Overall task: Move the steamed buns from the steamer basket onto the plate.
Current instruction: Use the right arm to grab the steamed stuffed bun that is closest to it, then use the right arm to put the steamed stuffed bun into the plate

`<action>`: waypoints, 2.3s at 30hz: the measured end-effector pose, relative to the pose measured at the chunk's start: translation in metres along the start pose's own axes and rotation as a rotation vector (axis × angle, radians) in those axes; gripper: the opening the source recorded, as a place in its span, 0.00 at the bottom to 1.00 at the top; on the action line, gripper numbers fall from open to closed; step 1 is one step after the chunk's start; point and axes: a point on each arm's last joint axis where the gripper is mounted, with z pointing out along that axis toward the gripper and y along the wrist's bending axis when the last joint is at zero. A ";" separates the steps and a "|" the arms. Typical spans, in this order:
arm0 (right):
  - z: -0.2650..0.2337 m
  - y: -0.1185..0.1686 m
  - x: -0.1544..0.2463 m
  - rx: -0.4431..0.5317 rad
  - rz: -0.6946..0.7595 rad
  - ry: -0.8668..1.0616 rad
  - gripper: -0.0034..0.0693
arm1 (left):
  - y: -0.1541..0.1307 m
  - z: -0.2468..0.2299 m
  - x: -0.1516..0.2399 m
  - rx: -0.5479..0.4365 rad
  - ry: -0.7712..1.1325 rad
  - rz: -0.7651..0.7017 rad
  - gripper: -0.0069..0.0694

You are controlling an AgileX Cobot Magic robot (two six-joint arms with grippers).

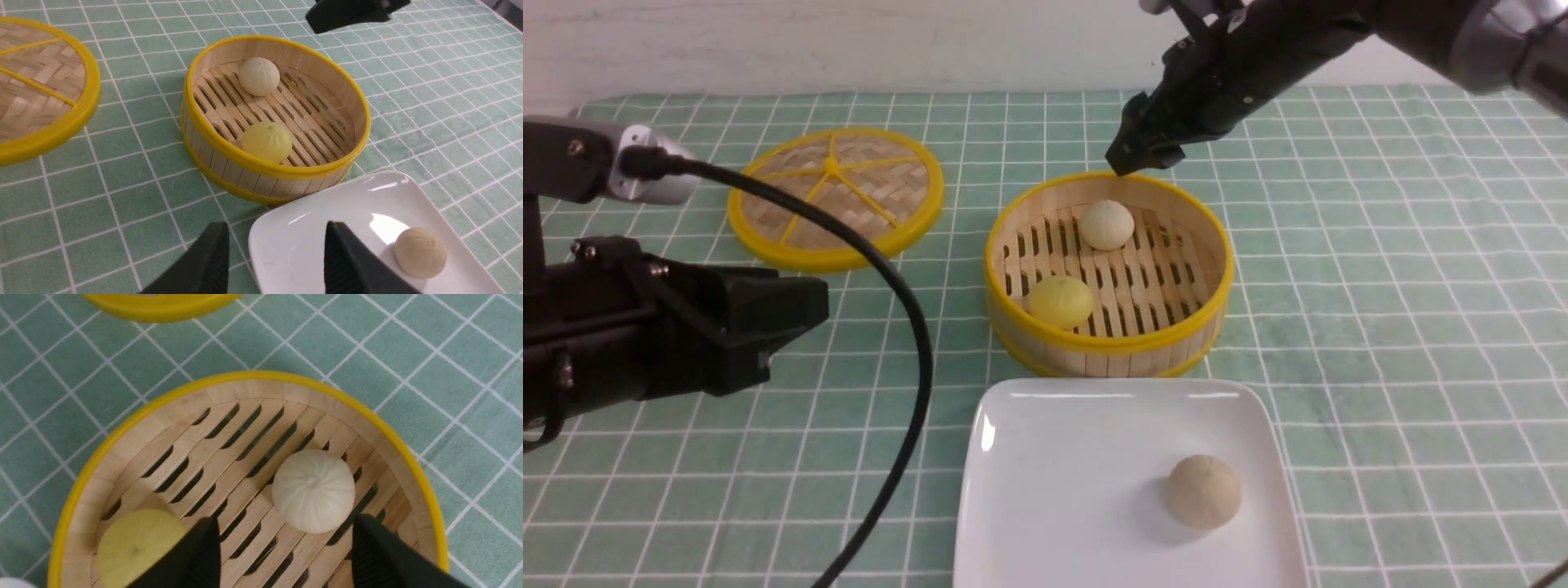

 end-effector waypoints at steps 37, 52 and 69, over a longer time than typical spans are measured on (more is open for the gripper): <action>0.071 -0.025 0.016 0.021 -0.064 0.128 0.06 | -0.001 0.000 0.001 0.012 0.007 0.000 0.55; -0.147 0.030 -0.061 0.086 -0.089 -0.168 0.06 | -0.001 0.000 0.001 0.012 0.007 0.000 0.55; -0.226 0.076 -0.021 -0.057 0.108 -0.139 0.06 | -0.003 0.000 0.002 0.032 0.019 0.000 0.55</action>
